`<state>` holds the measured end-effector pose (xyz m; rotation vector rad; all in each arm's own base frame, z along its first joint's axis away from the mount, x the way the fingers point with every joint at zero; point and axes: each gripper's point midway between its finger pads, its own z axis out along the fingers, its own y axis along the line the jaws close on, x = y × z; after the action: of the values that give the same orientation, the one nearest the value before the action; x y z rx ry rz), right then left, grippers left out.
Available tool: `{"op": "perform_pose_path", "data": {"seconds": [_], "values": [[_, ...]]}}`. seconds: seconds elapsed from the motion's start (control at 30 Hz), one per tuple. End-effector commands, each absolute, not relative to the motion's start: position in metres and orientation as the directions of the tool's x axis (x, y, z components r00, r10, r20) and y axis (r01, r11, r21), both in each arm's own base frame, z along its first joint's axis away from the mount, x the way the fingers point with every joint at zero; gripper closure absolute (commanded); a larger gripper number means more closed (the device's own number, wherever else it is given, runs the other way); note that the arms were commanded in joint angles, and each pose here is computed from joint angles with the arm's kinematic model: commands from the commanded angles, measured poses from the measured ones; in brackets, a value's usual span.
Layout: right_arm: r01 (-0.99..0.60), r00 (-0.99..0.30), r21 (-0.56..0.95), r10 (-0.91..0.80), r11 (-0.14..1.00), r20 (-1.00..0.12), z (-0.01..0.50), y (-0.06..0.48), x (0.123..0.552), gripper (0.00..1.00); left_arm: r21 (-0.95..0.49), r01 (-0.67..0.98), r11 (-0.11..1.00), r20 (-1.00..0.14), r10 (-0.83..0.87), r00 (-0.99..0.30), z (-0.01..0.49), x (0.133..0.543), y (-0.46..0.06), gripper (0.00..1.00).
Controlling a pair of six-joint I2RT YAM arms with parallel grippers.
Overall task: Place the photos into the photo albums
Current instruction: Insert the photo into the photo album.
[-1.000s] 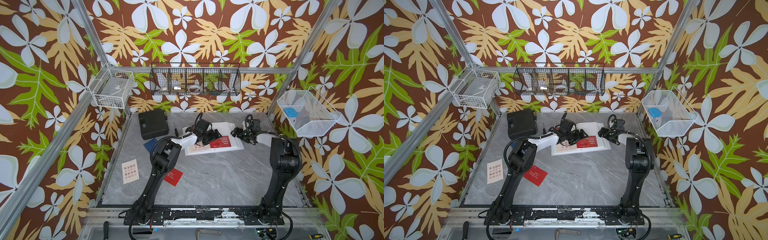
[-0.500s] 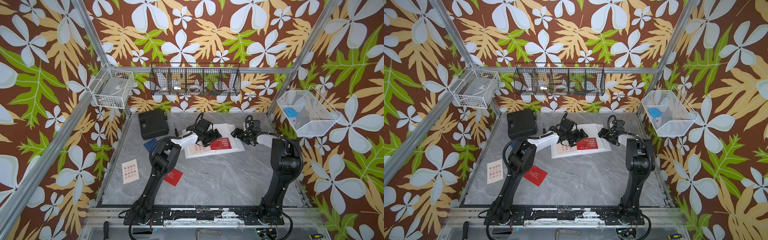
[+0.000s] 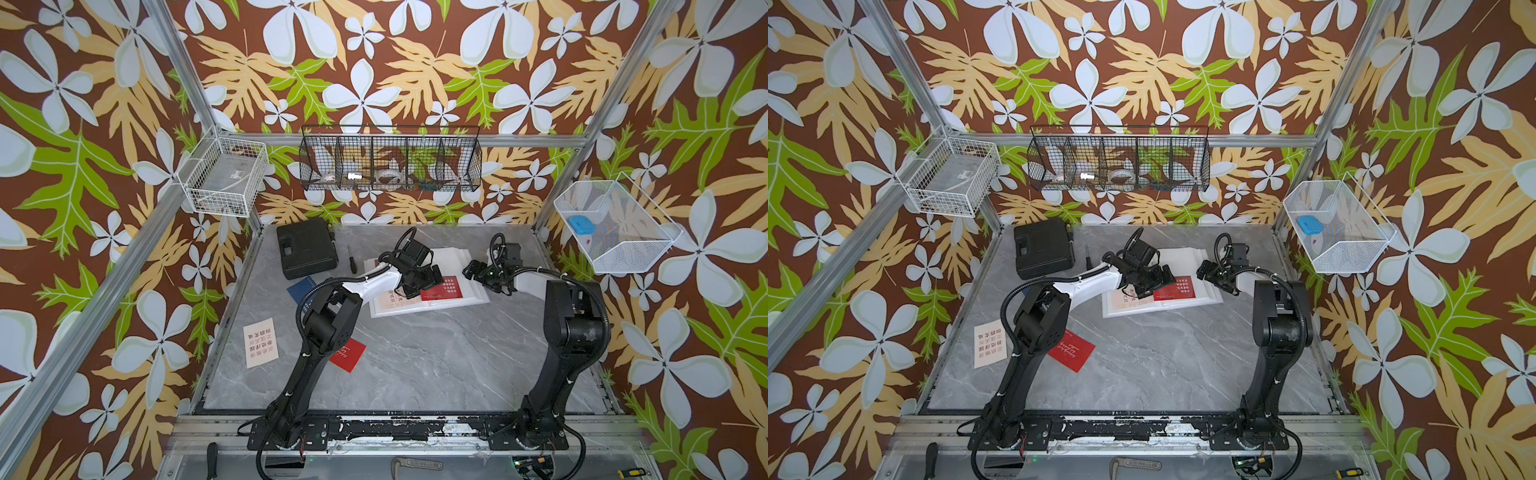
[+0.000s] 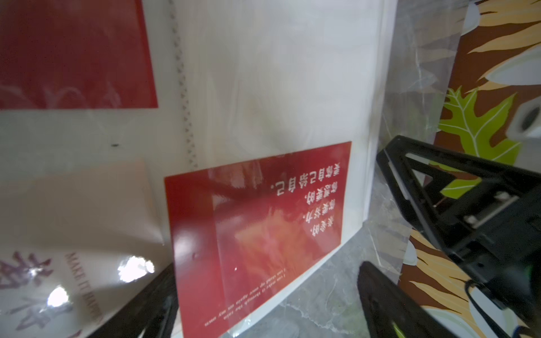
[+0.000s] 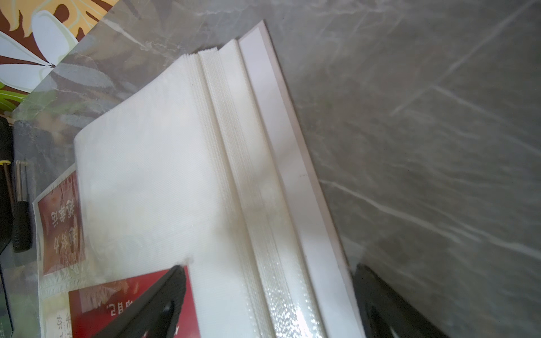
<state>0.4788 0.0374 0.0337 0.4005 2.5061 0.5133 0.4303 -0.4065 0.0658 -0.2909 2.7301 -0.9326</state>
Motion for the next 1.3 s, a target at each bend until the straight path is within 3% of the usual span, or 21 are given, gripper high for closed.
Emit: {"op": "perform_pose_path", "data": {"seconds": [0.0, 0.37, 0.67, 1.03, 1.27], "values": [[0.289, -0.876, 0.379, 0.403, 0.879, -0.266, 0.0, 0.036, 0.434, 0.07, -0.623, -0.097, 0.776, -0.179, -0.262, -0.948, 0.072, 0.434, -0.412, 0.05], [0.289, -0.882, 0.369, 0.395, 0.883, -0.257, -0.01, 0.042, 0.429, 0.06, -0.703, -0.13, 0.699, -0.068, -0.248, -0.966, 0.078, 0.432, -0.441, 0.05], [0.286, -0.878, 0.39, 0.402, 0.876, -0.259, -0.009, 0.045, 0.432, 0.06, -0.677, -0.144, 0.722, -0.035, -0.228, -0.973, 0.067, 0.42, -0.436, 0.05], [0.219, -0.801, 0.363, 0.379, 0.906, -0.463, 0.067, 0.031, 0.467, 0.04, -0.536, 0.035, 0.843, -0.391, -0.211, -0.896, 0.125, 0.451, -0.395, 0.0], [0.132, -0.801, 0.378, 0.324, 0.916, -0.504, 0.109, 0.048, 0.471, 0.04, -0.469, 0.077, 0.88, -0.519, -0.204, -0.83, 0.16, 0.436, -0.34, 0.0]]}}
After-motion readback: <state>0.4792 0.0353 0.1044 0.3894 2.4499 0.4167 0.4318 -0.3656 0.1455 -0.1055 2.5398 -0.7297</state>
